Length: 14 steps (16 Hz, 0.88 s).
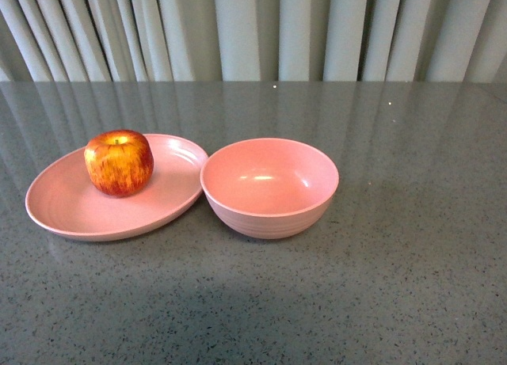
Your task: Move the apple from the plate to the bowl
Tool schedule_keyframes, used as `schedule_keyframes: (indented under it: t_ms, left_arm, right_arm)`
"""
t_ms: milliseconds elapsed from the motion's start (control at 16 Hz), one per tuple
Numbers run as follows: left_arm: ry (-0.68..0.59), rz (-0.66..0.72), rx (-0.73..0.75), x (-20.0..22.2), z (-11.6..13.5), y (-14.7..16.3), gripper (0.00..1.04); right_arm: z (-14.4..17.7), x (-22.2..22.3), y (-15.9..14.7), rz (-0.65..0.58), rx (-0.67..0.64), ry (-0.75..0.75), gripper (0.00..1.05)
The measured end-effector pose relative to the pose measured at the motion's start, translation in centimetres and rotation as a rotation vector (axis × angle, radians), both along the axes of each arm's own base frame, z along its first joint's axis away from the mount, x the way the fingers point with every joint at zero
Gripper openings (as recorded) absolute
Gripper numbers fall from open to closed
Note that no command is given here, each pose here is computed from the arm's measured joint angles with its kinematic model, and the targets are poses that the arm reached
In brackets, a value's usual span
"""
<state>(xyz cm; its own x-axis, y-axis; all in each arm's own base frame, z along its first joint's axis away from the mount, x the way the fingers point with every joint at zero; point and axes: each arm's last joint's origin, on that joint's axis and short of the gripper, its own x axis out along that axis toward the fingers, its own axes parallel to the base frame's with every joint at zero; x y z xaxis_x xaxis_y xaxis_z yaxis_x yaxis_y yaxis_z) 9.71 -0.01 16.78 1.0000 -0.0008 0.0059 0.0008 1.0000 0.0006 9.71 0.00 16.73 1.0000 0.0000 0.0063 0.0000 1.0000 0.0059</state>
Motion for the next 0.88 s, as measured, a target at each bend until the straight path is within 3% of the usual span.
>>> schedule_keyframes:
  t_ms: [62, 125, 750, 875]
  left_arm:
    - [0.0, 0.0, 0.0, 0.0, 0.0, 0.0, 0.98]
    - [0.0, 0.0, 0.0, 0.0, 0.0, 0.0, 0.98]
    - [0.0, 0.0, 0.0, 0.0, 0.0, 0.0, 0.98]
    - [0.208, 0.076, 0.003, 0.09, -0.36, -0.13, 0.98]
  right_arm:
    - [0.0, 0.0, 0.0, 0.0, 0.0, 0.0, 0.96]
    - [0.0, 0.0, 0.0, 0.0, 0.0, 0.0, 0.99]
    - [0.0, 0.0, 0.0, 0.0, 0.0, 0.0, 0.98]
    - [0.0, 0.0, 0.0, 0.0, 0.0, 0.0, 0.98]
